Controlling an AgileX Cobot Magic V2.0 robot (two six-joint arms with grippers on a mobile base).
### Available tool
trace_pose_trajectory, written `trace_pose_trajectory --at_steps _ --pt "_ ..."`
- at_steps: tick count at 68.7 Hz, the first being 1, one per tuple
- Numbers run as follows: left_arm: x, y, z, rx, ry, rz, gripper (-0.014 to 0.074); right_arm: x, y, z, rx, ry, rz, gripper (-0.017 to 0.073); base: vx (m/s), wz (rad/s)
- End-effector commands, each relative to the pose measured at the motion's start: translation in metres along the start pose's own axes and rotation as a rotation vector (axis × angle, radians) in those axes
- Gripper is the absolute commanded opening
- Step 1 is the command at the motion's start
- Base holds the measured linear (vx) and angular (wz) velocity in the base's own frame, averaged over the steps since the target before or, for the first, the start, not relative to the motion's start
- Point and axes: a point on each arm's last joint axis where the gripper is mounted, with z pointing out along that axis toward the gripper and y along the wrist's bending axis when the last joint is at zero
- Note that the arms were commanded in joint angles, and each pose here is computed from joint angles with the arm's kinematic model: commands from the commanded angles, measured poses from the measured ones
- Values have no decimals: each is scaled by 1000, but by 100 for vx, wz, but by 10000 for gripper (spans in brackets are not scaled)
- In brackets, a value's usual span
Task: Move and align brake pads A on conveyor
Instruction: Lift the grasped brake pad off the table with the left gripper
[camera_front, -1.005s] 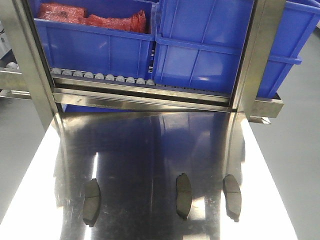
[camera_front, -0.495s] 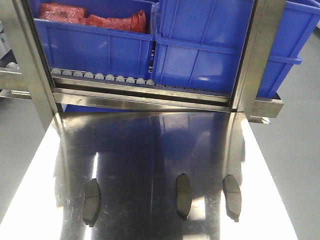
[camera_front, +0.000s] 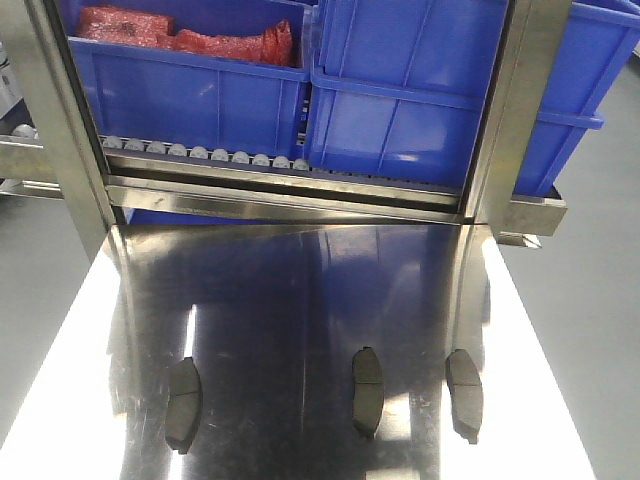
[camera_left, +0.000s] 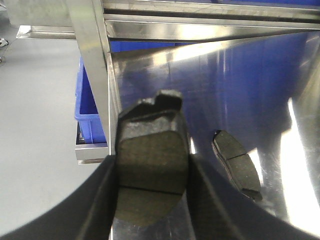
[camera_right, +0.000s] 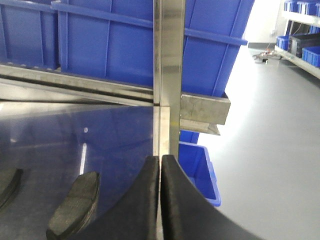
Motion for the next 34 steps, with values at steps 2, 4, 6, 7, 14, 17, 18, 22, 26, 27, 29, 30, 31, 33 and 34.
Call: trace_pose_trajectory --at_steps 2,4,6,7,14,17,18,22,26,27,29,30,31,33,34 --pt "-17 -1 -5 7 -118 -3 -6 -5 -1 0 9 -82 -1 -12 0 0" --pt "-17 -1 -5 7 -118 -3 -6 -5 -1 0 8 -84 4 -12 0 0" --pt "-17 -1 -5 7 -118 -3 -6 -6 -1 0 8 -89 5 -12 0 0" --pt "-17 -1 -5 7 -118 -3 -6 -6 -1 -1 8 -92 6 -12 0 0" --pt "-17 -1 -5 7 -118 -3 -6 -16 -1 -3 8 -116 10 -12 0 0" --pt "-17 -1 -5 7 -118 -3 -6 -24 -1 -5 8 -140 10 -12 0 0" --pt "-17 -1 -5 7 -118 -3 -6 -27 -1 -6 9 -148 10 -12 0 0" --pt "-17 -1 -5 7 -118 -3 -6 -40 -1 -10 8 -177 17 -12 0 0" --pt "-17 -1 -5 7 -118 -3 -6 -53 -2 -12 5 -197 32 -12 0 0" --pt "-17 -1 -5 7 -118 -3 -6 -55 -2 -12 5 -198 34 -12 0 0" --pt "-17 -1 -5 7 -118 -3 -6 -63 -2 -13 4 -208 39 -12 0 0" --pt "-17 -1 -5 7 -118 -3 -6 -67 -2 -13 3 -211 41 -12 0 0" --pt "-17 -1 -5 7 -118 -3 -6 -71 -2 -13 3 -211 41 -12 0 0" --pt "-17 -1 -5 7 -118 -3 -6 -77 -2 -11 3 -207 40 -12 0 0" --pt "-17 -1 -5 7 -118 -3 -6 -80 -2 -11 3 -206 40 -12 0 0"
